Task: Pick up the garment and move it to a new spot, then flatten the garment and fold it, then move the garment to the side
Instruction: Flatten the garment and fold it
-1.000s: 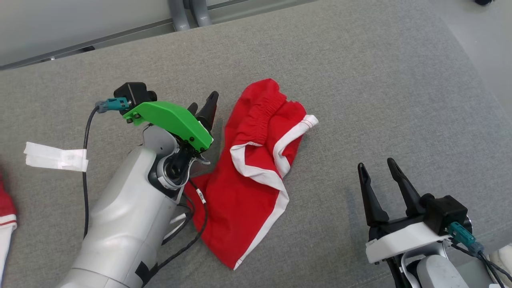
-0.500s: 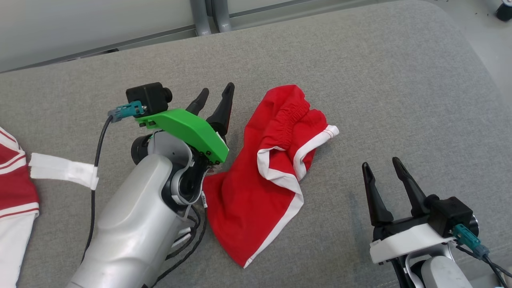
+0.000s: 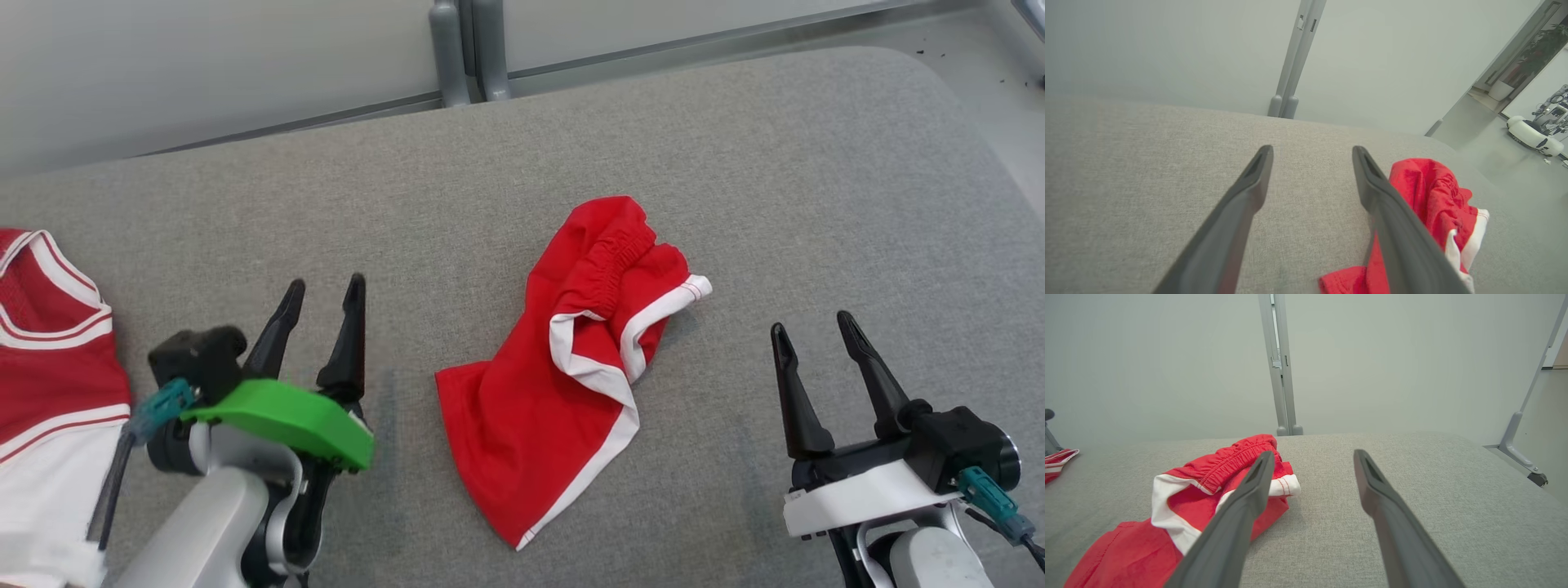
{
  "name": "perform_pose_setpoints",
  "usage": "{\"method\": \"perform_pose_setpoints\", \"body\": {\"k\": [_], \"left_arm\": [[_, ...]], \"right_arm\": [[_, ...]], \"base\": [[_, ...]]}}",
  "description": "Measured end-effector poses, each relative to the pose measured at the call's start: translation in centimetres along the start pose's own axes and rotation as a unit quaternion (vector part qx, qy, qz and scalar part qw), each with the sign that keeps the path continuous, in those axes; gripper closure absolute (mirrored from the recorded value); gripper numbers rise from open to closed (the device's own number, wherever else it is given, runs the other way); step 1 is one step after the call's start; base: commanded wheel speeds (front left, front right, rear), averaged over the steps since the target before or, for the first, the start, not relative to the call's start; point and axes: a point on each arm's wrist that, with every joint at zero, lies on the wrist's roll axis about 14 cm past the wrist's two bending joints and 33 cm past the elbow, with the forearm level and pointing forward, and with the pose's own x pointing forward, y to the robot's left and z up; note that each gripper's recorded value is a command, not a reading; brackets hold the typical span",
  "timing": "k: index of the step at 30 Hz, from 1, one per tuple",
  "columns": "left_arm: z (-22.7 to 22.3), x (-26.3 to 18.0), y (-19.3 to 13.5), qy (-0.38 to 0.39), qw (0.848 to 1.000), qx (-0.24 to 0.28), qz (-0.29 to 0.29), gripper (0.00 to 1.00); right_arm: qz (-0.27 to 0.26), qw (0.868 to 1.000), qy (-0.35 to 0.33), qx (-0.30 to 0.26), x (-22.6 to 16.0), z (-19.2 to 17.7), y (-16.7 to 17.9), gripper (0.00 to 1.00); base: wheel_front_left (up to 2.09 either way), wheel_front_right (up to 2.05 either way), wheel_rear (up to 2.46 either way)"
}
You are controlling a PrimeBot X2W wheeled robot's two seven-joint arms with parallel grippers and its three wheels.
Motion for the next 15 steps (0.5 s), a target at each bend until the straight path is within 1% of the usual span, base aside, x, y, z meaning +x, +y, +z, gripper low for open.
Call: {"method": "perform_pose_setpoints", "body": {"k": [5, 10, 15], "left_arm": [[0.3, -3.8, 3.7, -0.016, 0.998, 0.02, 0.058, 0.0], [0.0, -7.5, 6.0, -0.021, 0.994, 0.036, 0.101, 0.0], [-0.1, -10.2, 8.0, -0.023, 0.988, 0.056, 0.139, 0.0]], "right_arm": [[0.007, 1.0, -0.008, -0.004, -0.3, 0.6, 0.2, 0.0], [0.007, 1.0, -0.013, -0.009, -0.8, 1.0, -0.1, 0.0], [0.007, 1.0, -0.002, -0.018, -1.2, 0.4, -0.6, 0.0]], "base": [[0.0, 0.0, 0.0], [0.0, 0.0, 0.0], [0.0, 0.0, 0.0]]}}
